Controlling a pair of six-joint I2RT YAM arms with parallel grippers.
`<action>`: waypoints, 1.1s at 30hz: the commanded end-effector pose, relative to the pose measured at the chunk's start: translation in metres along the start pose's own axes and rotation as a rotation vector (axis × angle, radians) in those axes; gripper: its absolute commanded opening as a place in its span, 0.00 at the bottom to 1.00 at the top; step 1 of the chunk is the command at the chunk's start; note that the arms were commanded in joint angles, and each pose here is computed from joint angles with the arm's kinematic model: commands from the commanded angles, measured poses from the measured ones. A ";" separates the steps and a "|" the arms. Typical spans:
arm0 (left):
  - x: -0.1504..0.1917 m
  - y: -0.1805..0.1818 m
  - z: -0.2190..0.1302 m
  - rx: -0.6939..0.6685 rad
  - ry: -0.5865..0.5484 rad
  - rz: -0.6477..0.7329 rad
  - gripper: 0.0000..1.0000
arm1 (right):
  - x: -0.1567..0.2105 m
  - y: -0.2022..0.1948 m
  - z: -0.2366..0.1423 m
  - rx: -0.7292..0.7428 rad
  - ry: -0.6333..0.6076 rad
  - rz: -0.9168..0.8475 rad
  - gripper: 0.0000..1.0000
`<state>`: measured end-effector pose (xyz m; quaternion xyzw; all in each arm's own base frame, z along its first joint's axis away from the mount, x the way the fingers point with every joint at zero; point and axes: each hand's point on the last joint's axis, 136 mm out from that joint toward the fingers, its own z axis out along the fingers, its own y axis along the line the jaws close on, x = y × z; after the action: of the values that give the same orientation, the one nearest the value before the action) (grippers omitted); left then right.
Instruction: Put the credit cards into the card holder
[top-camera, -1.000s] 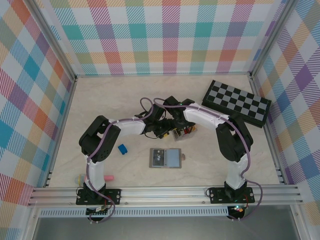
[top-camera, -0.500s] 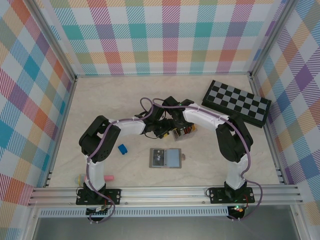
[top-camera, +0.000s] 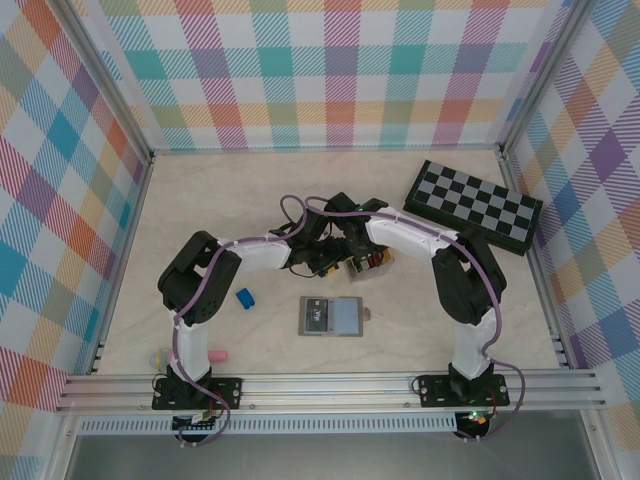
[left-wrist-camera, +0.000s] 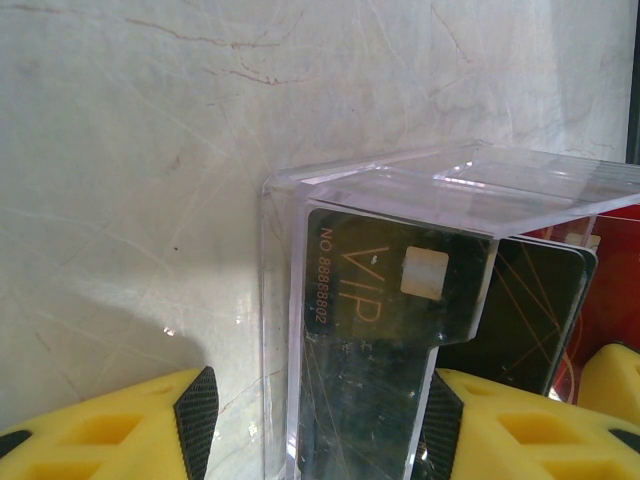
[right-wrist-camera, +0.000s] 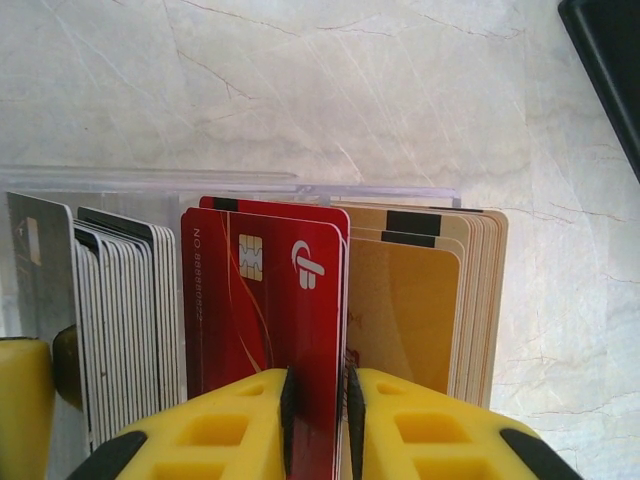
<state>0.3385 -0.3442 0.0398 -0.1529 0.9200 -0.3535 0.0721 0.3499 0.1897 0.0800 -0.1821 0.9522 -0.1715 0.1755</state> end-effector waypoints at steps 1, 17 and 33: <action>0.013 0.031 0.008 -0.117 0.043 -0.020 0.57 | 0.006 -0.019 -0.004 0.083 0.013 -0.019 0.23; 0.014 0.029 0.010 -0.115 0.046 -0.019 0.57 | 0.006 -0.025 -0.010 0.094 -0.004 -0.018 0.21; 0.015 0.030 0.011 -0.117 0.051 -0.019 0.57 | 0.010 -0.011 -0.011 0.002 0.011 0.006 0.03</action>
<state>0.3376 -0.3485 0.0397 -0.1493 0.9209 -0.3534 0.0692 0.3501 0.1879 0.0857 -0.1849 0.9496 -0.1750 0.1830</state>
